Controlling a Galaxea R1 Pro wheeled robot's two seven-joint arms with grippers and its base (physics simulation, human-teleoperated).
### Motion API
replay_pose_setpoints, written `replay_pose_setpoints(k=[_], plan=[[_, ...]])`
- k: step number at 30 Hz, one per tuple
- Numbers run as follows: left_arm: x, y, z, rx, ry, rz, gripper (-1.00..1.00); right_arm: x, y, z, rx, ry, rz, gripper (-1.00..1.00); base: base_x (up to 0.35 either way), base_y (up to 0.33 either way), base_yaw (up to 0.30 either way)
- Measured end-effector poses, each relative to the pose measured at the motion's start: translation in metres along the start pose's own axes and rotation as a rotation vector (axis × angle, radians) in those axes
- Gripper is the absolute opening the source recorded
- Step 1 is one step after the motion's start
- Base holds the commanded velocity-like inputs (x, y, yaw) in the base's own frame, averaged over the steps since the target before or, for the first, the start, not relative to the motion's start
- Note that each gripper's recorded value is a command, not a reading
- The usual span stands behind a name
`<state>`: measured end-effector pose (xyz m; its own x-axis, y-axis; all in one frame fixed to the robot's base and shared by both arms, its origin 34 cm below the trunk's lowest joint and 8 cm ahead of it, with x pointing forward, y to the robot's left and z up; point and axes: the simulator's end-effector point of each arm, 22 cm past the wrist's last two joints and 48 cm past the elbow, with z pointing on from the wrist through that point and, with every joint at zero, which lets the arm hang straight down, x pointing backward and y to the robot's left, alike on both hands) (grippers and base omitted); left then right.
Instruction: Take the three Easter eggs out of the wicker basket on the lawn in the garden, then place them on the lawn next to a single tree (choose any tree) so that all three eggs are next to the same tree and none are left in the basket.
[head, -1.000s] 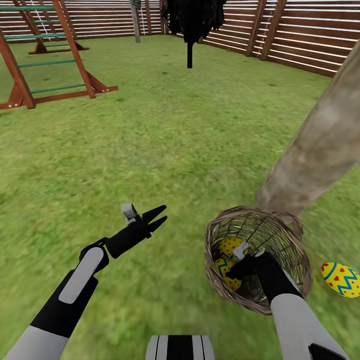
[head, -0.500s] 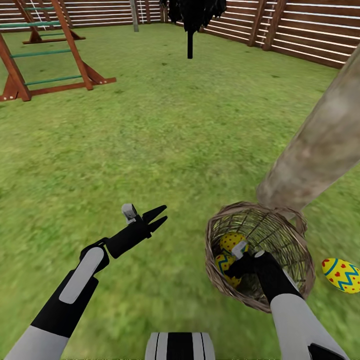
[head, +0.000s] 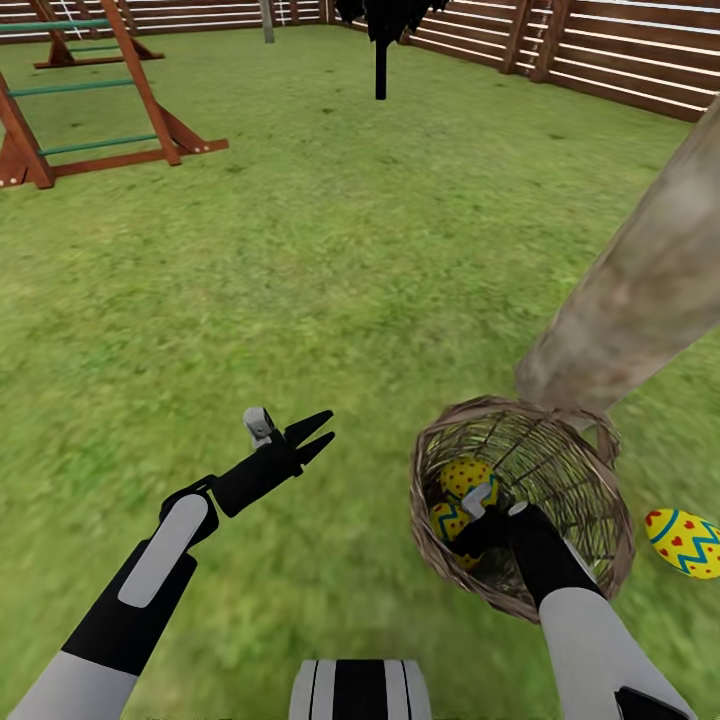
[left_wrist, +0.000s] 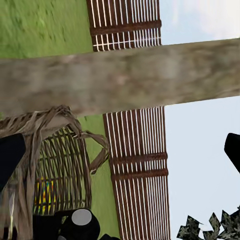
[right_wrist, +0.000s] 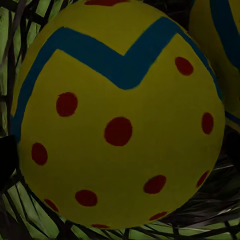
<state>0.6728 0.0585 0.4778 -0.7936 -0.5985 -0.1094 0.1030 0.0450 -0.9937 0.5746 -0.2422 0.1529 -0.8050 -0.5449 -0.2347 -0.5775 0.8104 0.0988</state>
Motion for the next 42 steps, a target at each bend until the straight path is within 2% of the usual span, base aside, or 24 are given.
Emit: replay_pose_setpoints(k=[10,16,17,27,31,36,42], plan=[[0.002,0.016,-0.001,-0.015,0.001,-0.023,1.0,-0.002,-0.004,0.004,-0.002,-0.007,0.014,1.0,0.0,0.0,0.0],[0.002,0.016,-0.001,-0.014,0.0,-0.025,1.0,-0.002,-0.004,0.004,-0.001,-0.006,0.017,1.0,0.0,0.0,0.0],[0.002,0.016,-0.001,-0.014,0.0,-0.025,1.0,-0.002,-0.004,0.004,-0.002,-0.006,0.018,-1.0,0.0,0.0,0.0],[0.004,0.024,-0.002,-0.021,-0.001,-0.037,1.0,-0.003,-0.003,0.005,-0.017,-0.008,0.01,-1.0,0.0,0.0,0.0],[0.004,0.015,-0.002,-0.012,-0.001,-0.026,1.0,-0.001,-0.004,0.004,0.003,-0.004,0.013,-1.0,0.0,0.0,0.0],[0.002,0.003,-0.001,-0.001,-0.002,-0.01,1.0,0.0,0.002,0.002,-0.007,0.003,0.005,-1.0,0.0,0.0,0.0],[0.0,-0.012,0.0,0.014,-0.003,0.01,1.0,-0.008,-0.001,-0.01,0.005,-0.015,0.001,-1.0,0.0,0.0,0.0]])
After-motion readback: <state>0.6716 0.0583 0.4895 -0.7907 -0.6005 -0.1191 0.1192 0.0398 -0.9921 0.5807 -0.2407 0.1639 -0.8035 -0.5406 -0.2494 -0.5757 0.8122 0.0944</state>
